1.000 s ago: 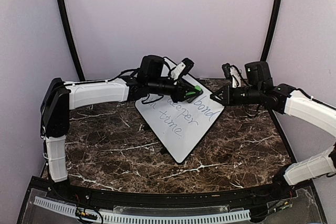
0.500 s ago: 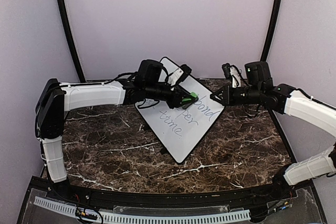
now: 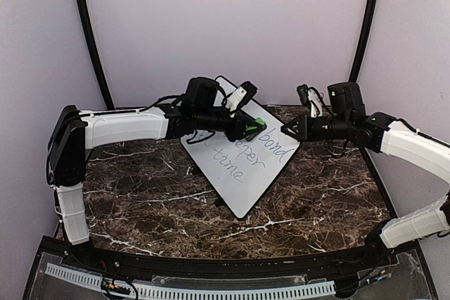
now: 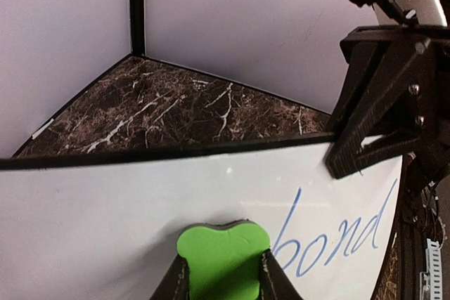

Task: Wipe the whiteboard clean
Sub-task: Erase the whiteboard from the whiteboard stand.

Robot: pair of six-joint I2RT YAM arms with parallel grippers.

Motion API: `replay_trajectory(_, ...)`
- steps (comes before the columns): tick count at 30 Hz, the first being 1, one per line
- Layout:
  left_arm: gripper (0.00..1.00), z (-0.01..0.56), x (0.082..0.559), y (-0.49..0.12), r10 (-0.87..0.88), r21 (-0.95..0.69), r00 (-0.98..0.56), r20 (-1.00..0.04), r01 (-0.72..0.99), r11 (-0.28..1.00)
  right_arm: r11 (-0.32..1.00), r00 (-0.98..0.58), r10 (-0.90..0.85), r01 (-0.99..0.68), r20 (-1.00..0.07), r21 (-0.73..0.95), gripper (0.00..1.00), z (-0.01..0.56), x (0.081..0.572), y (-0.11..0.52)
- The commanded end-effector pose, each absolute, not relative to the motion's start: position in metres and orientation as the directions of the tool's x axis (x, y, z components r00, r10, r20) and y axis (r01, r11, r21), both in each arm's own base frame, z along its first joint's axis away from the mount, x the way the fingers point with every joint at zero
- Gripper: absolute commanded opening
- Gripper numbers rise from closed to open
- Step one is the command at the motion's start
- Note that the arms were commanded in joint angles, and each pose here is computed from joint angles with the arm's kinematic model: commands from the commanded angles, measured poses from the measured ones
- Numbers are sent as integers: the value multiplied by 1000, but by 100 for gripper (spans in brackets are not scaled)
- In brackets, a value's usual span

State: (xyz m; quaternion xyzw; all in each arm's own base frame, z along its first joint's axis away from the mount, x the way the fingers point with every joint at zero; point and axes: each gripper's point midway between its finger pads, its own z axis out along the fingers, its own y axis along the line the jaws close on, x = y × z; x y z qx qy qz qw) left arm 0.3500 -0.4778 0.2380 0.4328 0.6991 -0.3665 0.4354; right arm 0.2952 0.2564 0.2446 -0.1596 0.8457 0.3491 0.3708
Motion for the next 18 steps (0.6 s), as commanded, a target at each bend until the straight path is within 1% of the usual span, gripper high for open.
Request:
replay_trajectory(1,8,148,333,-448,442,-187,-396,-805,876,445,483,-609,-241,-750,-755,451,0,234,239,300)
replay_trajectory(5,8,138,331,-442,456,-184,-409,-790,869,459,474,-608,-241,-754,-757,454,0,236,239,303)
replay_trajectory(9,8,147,338,-449,440,-175,-393,-807,871,459,473,-607,-240,-754,-757,455,0,237,240,304)
replay_trajectory(14,8,174,350,-472,412,-171,-356,-839,890,422,481,-610,-243,-751,-754,452,0,236,240,302)
replay_trajectory(15,8,168,351,-474,425,-172,-362,-830,890,422,481,-609,-243,-752,-755,451,0,237,240,302)
replay_trajectory(18,8,174,355,-481,425,-161,-348,-835,895,416,485,-608,-245,-751,-755,448,0,237,239,301)
